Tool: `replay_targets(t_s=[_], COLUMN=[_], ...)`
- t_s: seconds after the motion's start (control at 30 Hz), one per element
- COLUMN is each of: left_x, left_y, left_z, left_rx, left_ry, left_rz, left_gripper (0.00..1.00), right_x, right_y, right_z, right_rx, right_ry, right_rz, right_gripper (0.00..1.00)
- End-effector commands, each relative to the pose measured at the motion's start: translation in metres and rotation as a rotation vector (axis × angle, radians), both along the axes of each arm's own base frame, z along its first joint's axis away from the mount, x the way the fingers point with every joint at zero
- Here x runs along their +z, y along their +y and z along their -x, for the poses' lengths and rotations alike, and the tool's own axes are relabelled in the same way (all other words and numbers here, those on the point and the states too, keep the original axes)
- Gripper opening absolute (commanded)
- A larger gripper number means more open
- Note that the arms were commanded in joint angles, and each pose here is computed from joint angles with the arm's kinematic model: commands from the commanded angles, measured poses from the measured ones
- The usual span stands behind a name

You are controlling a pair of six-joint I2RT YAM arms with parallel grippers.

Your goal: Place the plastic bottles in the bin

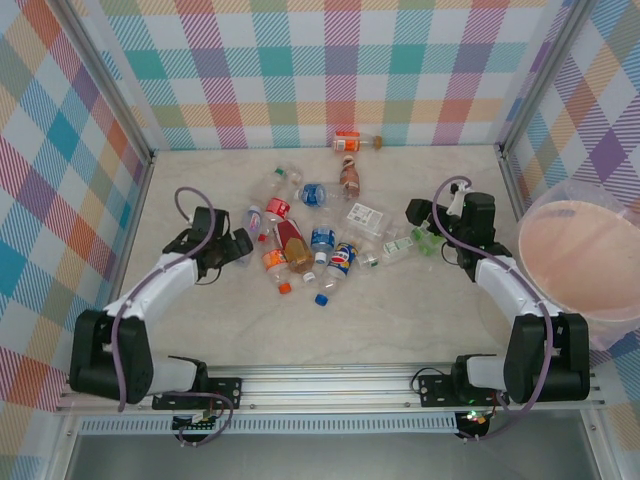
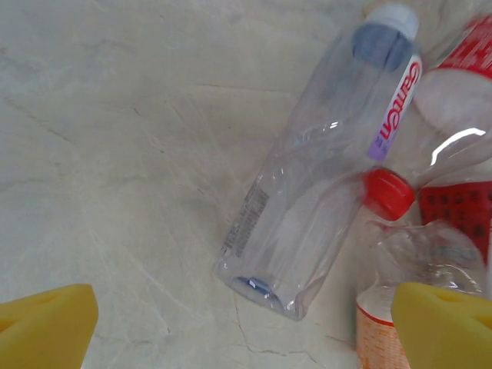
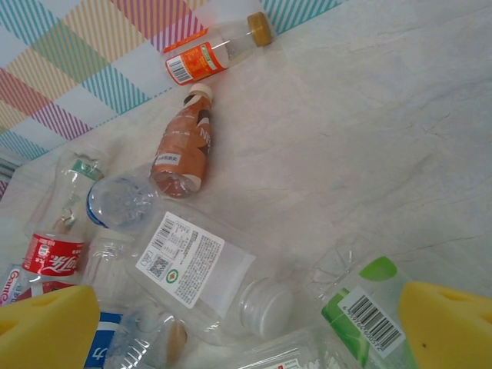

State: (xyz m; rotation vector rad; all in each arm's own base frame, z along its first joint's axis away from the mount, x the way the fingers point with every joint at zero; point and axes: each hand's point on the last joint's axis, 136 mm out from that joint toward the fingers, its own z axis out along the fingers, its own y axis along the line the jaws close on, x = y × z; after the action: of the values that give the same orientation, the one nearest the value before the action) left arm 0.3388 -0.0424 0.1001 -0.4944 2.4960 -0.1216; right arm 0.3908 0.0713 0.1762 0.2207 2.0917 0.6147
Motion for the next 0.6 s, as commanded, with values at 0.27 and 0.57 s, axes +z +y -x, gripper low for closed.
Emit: replay_targets(t_s=[0.27,0.57], left_x=[-0.026,-0.049], left_y=[-0.014,-0.012], left_z=[-0.016,-0.031], left_rx=[-0.279,-0.317], left_ry=[0.125,0.179], left_rz=[-0.067,-0.06], left_gripper=[0.9,0.82], right_x=[0.005,0.004], right_y=[0.003,0.003], right_z=[0.001,0.001], right_rx=[0.015,0.023], right_ry=[0.013,0.022], right_rz=[0.019,0.022], right_gripper=[1.0,1.0])
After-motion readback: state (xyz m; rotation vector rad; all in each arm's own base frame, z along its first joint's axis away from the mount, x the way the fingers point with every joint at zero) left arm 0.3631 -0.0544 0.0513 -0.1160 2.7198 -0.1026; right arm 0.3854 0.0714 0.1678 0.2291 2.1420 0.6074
